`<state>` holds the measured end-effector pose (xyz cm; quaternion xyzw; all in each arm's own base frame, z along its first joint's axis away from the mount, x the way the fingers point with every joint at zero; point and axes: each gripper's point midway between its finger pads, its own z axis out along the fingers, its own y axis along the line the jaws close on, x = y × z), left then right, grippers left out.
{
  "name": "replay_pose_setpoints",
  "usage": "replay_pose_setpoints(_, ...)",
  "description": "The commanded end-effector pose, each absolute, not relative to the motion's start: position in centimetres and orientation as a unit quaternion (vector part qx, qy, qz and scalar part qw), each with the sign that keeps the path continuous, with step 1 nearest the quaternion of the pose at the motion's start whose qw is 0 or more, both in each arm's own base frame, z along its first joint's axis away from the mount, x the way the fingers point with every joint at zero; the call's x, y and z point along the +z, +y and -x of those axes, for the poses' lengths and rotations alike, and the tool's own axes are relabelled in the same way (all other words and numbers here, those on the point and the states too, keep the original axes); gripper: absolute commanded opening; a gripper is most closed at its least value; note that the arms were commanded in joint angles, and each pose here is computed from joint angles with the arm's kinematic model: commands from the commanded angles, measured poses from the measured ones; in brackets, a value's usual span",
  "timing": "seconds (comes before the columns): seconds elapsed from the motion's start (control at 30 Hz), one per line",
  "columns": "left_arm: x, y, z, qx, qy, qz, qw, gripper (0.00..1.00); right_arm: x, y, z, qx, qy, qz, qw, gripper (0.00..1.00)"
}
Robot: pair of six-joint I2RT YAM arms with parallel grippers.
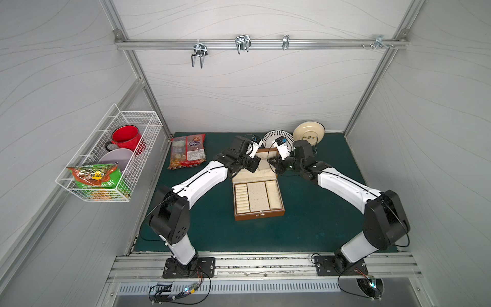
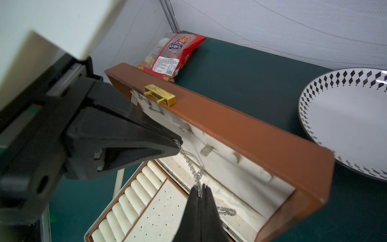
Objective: Put jewelry chain into jewelry box
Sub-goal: Hang the necklace on the jewelry box clasp.
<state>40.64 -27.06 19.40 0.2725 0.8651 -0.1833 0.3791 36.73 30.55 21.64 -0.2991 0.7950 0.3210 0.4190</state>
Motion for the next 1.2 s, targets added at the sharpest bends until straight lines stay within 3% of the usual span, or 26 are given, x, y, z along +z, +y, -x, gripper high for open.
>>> replay_pose_setpoints(0.0,22.1,-27.5,-42.8,-0.194,0.85,-0.255,0.417,0.0,22.7,31.0,-38.0,0.334,0.786,0.29,0.431,0.0)
replay_pose_setpoints(0.67,20.9,-28.1,-43.4,-0.206,0.863,-0.25,0.388,0.0,20.0,30.5,-40.0,0.328,0.813,0.251,0.412,0.0)
replay_pose_setpoints(1.17,20.6,-28.0,-41.2,-0.232,0.871,-0.247,0.357,0.0,20.8,31.3,-37.0,0.344,0.807,0.269,0.398,0.0)
